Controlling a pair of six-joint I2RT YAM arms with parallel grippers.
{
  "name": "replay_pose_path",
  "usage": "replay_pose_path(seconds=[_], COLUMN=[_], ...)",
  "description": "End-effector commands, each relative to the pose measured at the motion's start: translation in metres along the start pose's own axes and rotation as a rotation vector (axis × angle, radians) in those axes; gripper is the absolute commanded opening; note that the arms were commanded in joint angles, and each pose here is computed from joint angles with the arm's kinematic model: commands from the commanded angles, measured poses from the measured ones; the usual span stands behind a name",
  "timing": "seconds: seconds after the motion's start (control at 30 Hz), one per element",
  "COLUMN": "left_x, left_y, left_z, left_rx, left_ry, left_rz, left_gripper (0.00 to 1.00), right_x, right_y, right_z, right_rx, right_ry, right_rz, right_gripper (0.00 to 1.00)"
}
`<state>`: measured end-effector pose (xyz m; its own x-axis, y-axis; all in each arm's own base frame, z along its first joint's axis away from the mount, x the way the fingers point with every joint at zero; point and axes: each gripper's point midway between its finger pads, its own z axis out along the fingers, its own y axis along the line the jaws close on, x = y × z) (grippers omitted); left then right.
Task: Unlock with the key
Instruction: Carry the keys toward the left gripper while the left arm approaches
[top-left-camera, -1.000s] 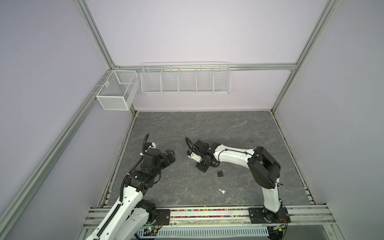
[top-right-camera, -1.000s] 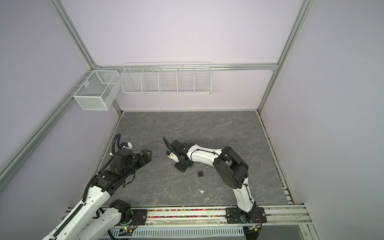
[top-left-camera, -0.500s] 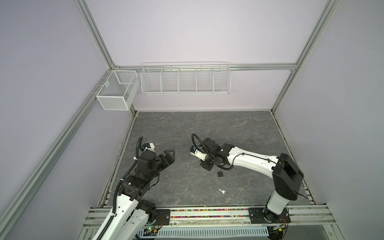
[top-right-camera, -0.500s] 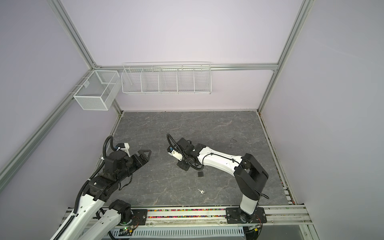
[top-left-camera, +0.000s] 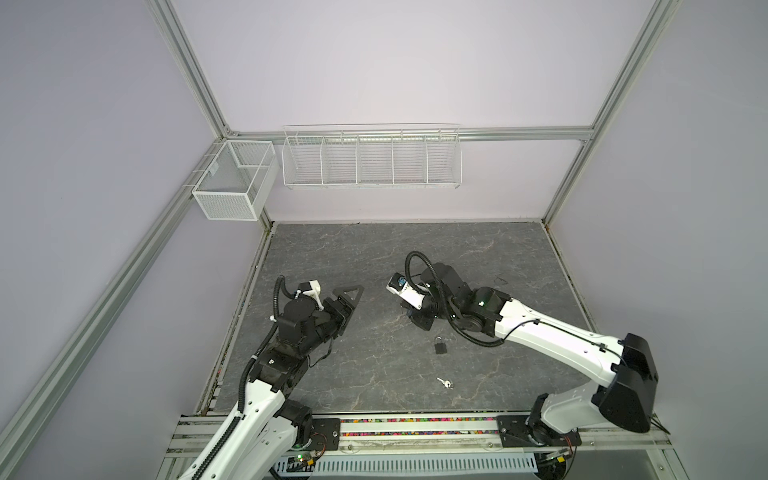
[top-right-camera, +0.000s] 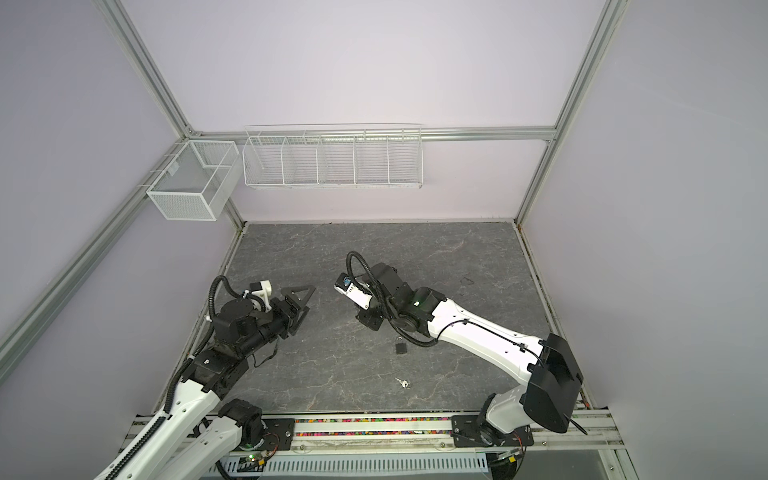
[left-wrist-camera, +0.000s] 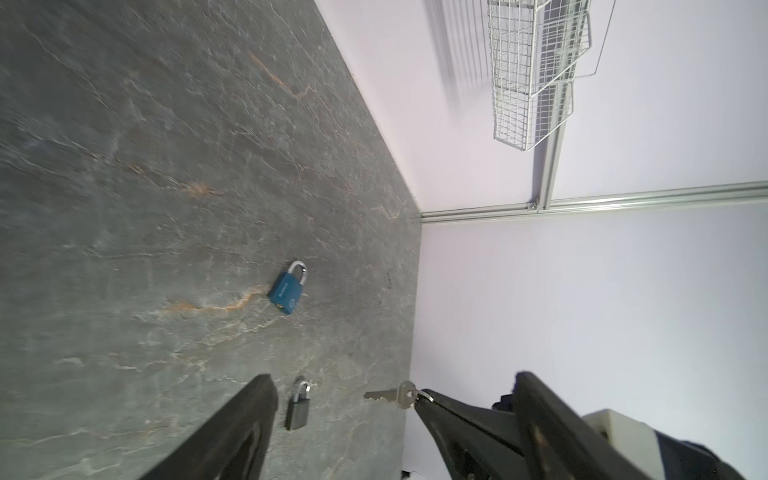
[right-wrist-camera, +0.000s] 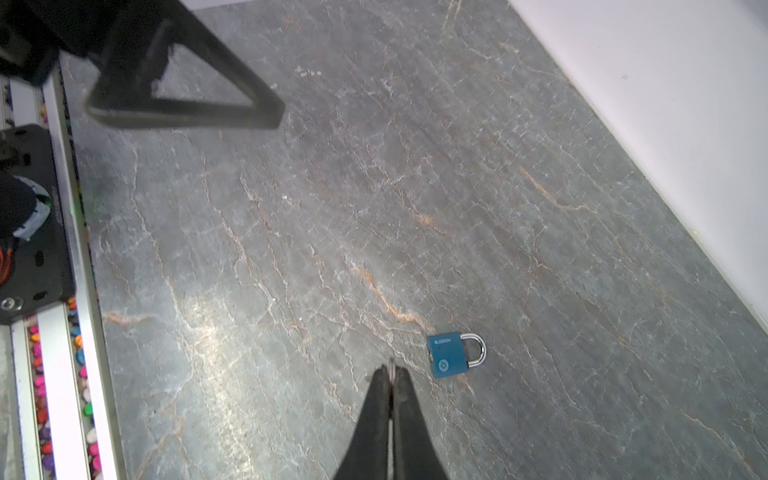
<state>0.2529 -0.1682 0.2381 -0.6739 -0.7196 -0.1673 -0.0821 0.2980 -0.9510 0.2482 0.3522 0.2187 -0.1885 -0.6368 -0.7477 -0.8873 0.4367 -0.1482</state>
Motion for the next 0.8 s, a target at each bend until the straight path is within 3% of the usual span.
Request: replay_pose_path(seconds=[0.0, 0.07, 0.27, 0.77], left_x=[0.009, 0.017, 0.029, 0.022], left_y=[-0.022, -0.019, -0.014, -0.04], left_z=[0.007, 0.013, 0.028, 0.047], left_rx=[0.13, 0.136, 0.091, 0.209], left_ry=[-0.001, -0.008, -0.033, -0.112], left_rz=[-0.194, -0.289, -0.427, -0.632], left_gripper=[0.89, 0.86, 0.83, 0.75], right_x=[-0.028, -0.035, -0.048, -0.067], right_y=[-0.002, -0.003, -0.005, 0.003], right_z=[-0.012, -0.012, -0.009, -0.003], right_rx=[0.006, 0.011, 0.018, 0.006], right_ry=[-0.105, -0.137, -0.201, -0.282], right_rz=[0.031, 0.041, 0.076, 0.124], right_gripper=[0.06, 0.07, 0.07, 0.06])
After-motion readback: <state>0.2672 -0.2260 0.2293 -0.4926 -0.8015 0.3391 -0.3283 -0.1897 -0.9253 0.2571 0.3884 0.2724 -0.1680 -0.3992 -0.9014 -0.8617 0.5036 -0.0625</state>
